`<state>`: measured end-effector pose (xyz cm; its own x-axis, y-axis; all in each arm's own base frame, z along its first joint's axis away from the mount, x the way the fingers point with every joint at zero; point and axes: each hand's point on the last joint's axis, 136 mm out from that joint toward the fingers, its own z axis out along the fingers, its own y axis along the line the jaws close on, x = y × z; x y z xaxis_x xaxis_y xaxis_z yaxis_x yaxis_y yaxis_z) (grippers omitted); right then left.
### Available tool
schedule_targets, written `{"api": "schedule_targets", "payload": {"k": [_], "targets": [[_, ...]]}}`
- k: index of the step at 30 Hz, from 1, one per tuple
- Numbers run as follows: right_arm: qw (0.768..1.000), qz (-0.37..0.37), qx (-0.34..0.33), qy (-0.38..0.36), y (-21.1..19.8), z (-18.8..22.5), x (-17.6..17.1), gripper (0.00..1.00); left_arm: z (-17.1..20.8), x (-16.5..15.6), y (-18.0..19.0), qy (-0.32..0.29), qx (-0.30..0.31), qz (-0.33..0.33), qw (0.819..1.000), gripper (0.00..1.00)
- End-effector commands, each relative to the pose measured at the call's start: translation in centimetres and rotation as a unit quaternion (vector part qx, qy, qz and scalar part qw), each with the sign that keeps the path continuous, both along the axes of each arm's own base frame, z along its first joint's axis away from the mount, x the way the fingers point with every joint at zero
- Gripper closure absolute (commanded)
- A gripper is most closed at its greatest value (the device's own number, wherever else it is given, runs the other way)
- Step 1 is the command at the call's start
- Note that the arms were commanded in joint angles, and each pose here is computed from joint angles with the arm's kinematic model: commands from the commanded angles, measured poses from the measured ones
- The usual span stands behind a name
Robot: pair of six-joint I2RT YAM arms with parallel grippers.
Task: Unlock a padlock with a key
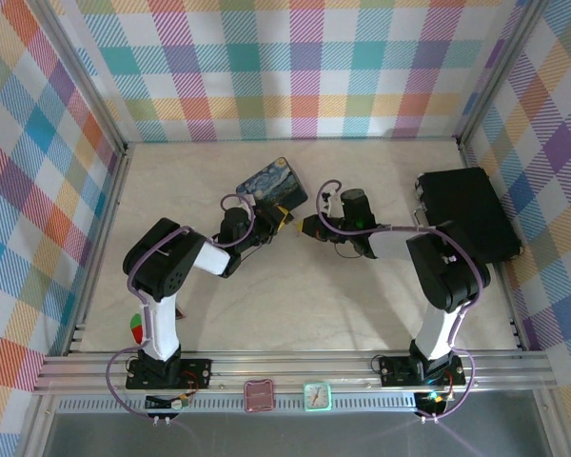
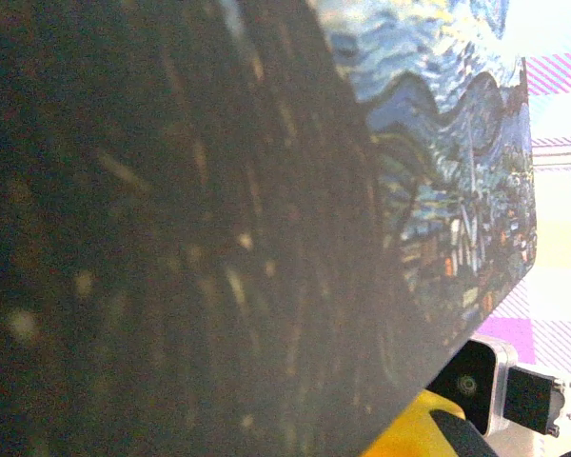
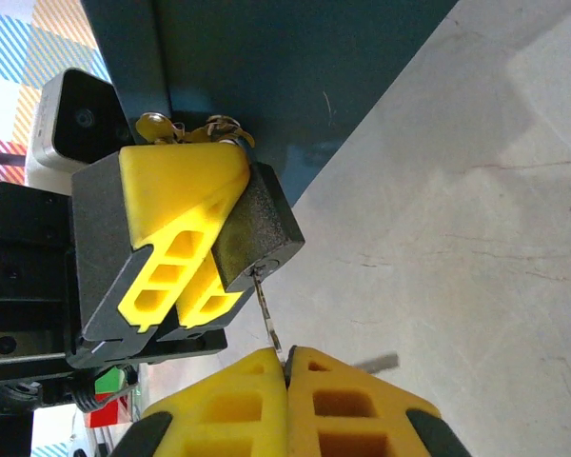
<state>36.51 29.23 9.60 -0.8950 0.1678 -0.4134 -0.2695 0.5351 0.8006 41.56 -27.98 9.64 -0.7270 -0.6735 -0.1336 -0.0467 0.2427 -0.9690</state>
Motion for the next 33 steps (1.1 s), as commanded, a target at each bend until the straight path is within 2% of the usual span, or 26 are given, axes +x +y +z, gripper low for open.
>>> {"api": "schedule_targets", "payload": {"k": [1, 6, 11, 22, 27, 33], "targets": [[0.998, 0.009, 0.061, -0.033, 1.5, 3.5, 1.8, 1.00, 0.4, -1.6, -2.2, 0.002, -0.011, -0.041, 0.999, 1.00], [0.989, 0.003, 0.144, 0.031, 2.2, 4.0, 1.9, 1.00, 0.8, -1.5, -2.7, -0.011, -0.036, -0.043, 0.998, 1.00], [0.973, -0.009, 0.217, 0.074, 1.7, 4.7, 2.8, 1.00, 1.4, -1.6, -2.8, -0.017, -0.034, -0.049, 0.998, 1.00], [0.964, -0.007, 0.236, 0.123, 1.6, 5.0, 3.3, 1.00, 1.8, -2.6, -3.3, -0.023, -0.040, -0.074, 0.996, 1.00], [0.964, -0.026, 0.232, 0.128, 1.2, 4.8, 2.5, 1.00, 1.3, -2.1, -2.5, -0.011, -0.039, -0.042, 0.998, 1.00], [0.971, -0.057, 0.213, 0.094, 1.7, 3.8, 1.6, 1.00, 1.6, -1.8, -2.4, 0.024, -0.053, 0.000, 0.998, 1.00]]}}
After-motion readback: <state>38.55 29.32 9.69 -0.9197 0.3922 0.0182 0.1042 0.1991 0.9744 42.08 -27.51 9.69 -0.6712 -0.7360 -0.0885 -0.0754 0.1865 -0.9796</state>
